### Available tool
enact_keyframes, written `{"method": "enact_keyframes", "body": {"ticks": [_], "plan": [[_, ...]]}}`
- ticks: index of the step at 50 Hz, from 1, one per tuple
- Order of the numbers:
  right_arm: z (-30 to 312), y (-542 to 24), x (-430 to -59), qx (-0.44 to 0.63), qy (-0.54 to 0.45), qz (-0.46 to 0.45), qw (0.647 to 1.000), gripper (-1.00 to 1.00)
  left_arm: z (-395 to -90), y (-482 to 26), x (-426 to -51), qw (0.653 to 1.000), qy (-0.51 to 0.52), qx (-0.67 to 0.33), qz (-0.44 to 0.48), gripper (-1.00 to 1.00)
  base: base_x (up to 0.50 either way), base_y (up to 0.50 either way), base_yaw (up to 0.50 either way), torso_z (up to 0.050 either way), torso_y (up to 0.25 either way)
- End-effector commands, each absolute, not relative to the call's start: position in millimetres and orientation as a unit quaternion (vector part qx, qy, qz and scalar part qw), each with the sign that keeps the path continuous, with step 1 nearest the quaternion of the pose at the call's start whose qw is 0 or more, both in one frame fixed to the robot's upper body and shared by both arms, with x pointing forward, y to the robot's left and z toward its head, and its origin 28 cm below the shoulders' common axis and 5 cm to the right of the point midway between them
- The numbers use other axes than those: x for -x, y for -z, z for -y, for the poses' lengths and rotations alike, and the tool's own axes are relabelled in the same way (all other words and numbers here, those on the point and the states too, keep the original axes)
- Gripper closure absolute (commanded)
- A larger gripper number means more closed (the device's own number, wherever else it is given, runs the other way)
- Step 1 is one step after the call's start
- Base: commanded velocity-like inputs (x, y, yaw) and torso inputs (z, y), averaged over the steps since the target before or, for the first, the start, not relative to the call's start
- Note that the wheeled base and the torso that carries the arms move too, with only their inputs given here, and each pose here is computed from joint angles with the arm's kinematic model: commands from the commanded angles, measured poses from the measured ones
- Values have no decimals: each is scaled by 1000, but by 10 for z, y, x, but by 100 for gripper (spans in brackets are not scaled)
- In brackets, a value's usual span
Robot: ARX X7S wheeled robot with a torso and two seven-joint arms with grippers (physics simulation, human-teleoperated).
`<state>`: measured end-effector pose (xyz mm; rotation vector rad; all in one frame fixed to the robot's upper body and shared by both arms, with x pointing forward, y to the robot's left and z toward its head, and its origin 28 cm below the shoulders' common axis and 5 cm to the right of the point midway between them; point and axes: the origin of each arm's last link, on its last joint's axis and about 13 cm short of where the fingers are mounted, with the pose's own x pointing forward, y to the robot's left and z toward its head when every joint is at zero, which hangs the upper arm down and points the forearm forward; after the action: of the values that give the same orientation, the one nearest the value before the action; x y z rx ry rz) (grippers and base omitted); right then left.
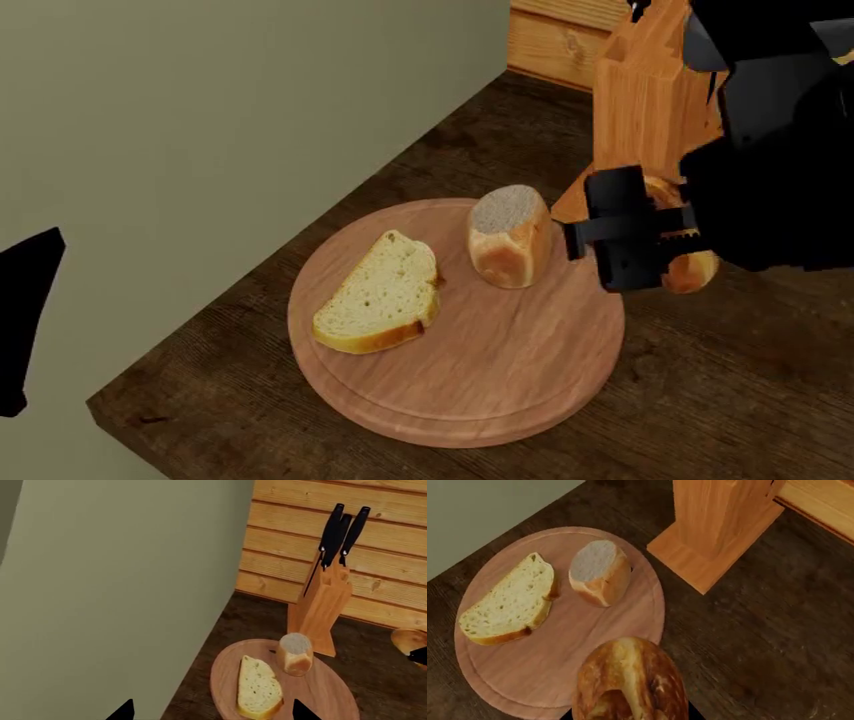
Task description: Place all breads on the cutting board.
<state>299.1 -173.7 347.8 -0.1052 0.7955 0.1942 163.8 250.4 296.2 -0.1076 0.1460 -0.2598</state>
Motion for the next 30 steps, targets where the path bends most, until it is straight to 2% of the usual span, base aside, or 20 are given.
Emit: {"method": "enact_keyframes", "body": {"ticks": [1, 30], "plan": [[1505, -3394, -3307, 61, -131, -392, 908, 100, -2520, -2952, -1629, 988, 126, 54, -73, -100, 0, 0, 0, 0, 0], [1080, -3258, -3701, 97, -185, -425, 881, 100, -2546, -2952, -1621, 989, 119, 54, -74, -100, 0, 0, 0, 0, 0]]}}
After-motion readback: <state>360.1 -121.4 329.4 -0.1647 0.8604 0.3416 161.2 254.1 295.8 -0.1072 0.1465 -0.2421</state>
